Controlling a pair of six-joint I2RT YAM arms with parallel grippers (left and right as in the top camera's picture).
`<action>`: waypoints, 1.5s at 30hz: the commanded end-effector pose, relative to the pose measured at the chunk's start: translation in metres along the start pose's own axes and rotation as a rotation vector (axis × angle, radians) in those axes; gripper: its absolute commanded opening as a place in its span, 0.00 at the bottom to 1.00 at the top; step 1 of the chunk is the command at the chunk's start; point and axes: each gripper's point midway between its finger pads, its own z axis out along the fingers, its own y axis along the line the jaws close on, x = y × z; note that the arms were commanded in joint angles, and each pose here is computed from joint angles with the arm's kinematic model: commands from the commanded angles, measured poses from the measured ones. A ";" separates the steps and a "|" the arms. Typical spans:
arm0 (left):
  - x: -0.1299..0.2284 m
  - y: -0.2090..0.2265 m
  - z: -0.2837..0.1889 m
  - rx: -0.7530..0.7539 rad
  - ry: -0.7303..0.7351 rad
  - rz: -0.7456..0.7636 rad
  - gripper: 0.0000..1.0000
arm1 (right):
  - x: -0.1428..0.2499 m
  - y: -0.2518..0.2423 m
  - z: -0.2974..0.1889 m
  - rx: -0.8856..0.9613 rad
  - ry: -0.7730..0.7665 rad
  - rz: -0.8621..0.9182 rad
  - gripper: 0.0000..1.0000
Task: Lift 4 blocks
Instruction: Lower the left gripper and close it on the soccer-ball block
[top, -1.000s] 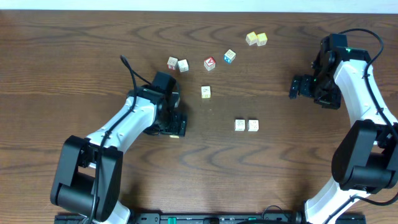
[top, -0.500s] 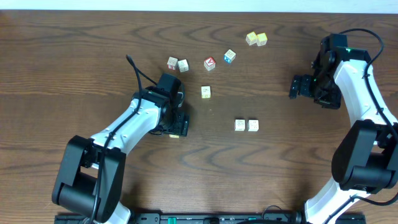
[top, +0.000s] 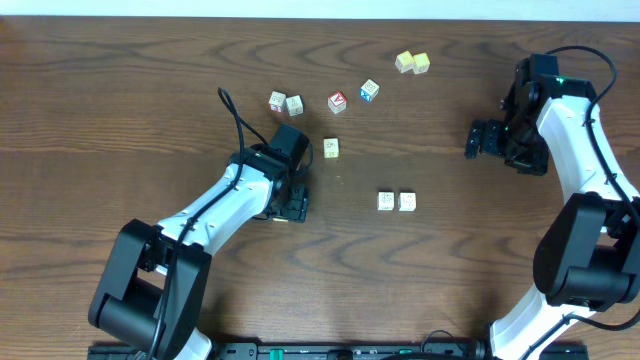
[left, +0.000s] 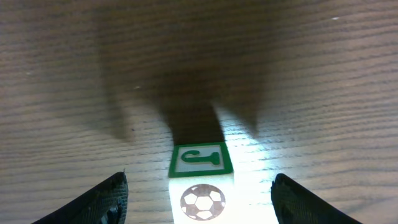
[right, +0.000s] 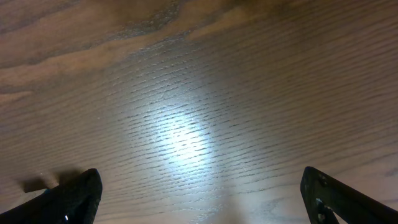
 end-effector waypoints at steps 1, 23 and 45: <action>0.007 0.008 0.007 -0.039 0.023 -0.021 0.74 | -0.004 -0.002 -0.003 0.007 -0.014 -0.008 0.99; 0.018 0.002 0.027 0.002 0.052 -0.018 0.73 | -0.004 -0.002 -0.003 0.008 -0.014 -0.008 0.99; 0.021 0.003 0.031 -0.003 0.075 -0.020 0.62 | -0.004 -0.002 -0.003 0.007 -0.014 -0.008 0.99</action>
